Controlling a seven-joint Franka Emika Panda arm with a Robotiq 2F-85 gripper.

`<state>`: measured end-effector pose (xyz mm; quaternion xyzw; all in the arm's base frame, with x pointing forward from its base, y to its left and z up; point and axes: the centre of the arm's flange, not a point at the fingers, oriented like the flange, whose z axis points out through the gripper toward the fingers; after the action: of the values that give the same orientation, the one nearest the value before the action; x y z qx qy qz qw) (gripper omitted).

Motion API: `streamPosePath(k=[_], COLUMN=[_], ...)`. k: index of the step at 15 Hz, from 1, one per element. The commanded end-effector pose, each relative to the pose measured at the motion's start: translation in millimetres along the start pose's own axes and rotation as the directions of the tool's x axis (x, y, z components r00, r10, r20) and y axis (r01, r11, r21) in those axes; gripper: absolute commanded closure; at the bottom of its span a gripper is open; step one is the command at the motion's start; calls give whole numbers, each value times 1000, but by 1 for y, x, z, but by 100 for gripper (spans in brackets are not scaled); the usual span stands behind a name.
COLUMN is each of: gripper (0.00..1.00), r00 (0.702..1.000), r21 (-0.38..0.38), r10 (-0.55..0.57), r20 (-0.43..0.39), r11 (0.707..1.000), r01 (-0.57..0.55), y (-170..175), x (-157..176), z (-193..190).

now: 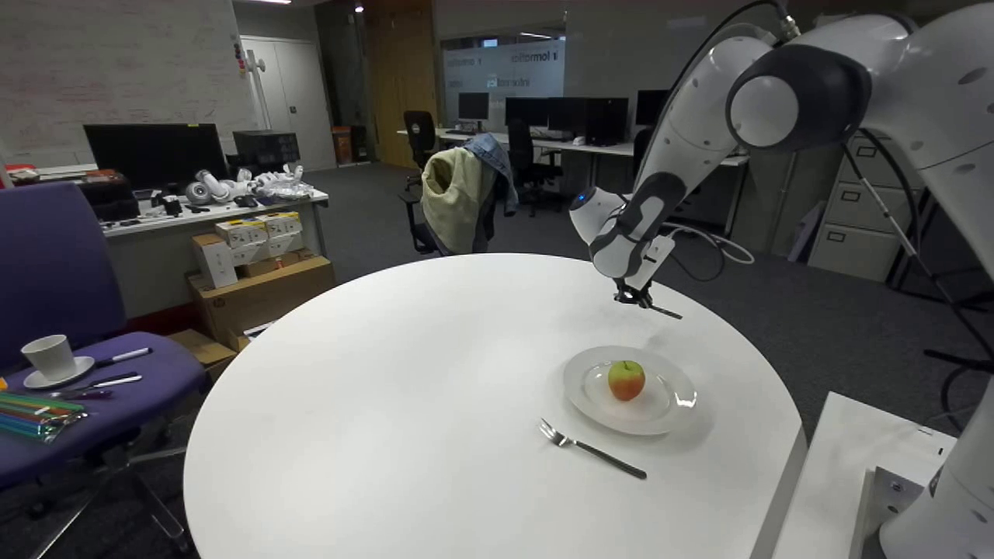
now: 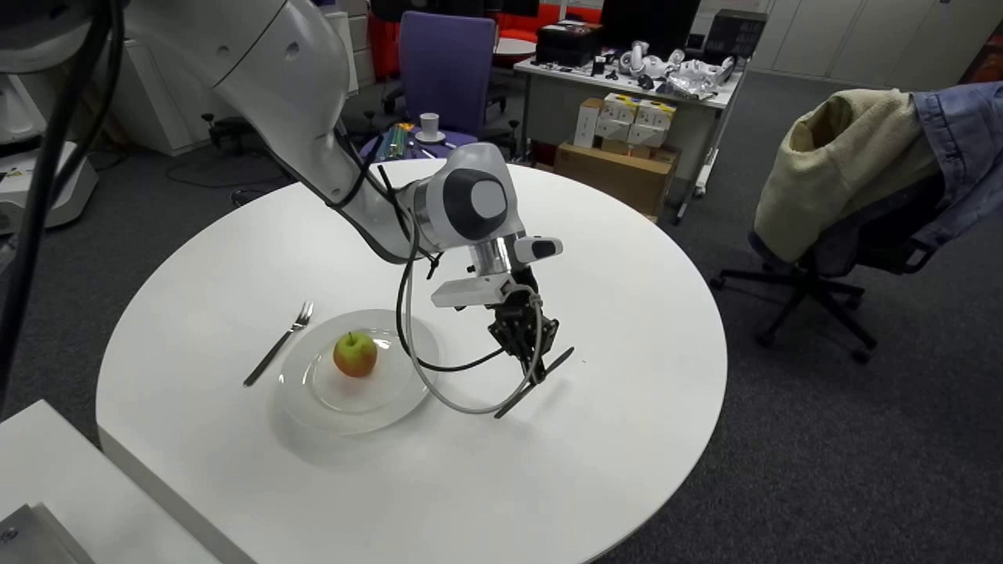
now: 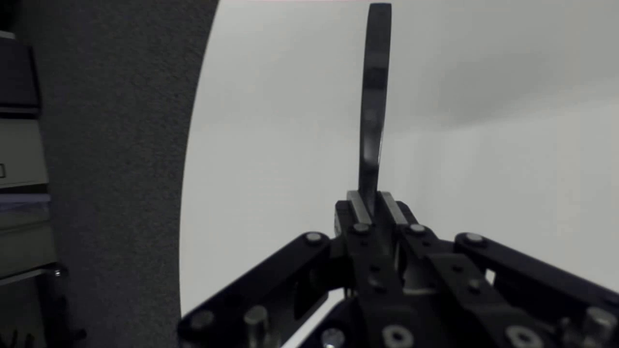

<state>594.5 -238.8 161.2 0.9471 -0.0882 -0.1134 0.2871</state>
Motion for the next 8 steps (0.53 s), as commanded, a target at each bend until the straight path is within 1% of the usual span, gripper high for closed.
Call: streamPosePath(k=[1, 3, 6, 8], gripper=[98, 98, 98, 98], r00=[996, 988, 979, 974], r21=[-176, -245, -292, -307], r10=[-46, -90, -136, -164], r20=[80, 122, 149, 157], r11=[982, 962, 940, 929], r01=[60, 118, 175, 206], y=[-3, -7, -10, -11], x=[3, 3, 3, 3], z=[-1, 1, 2, 0])
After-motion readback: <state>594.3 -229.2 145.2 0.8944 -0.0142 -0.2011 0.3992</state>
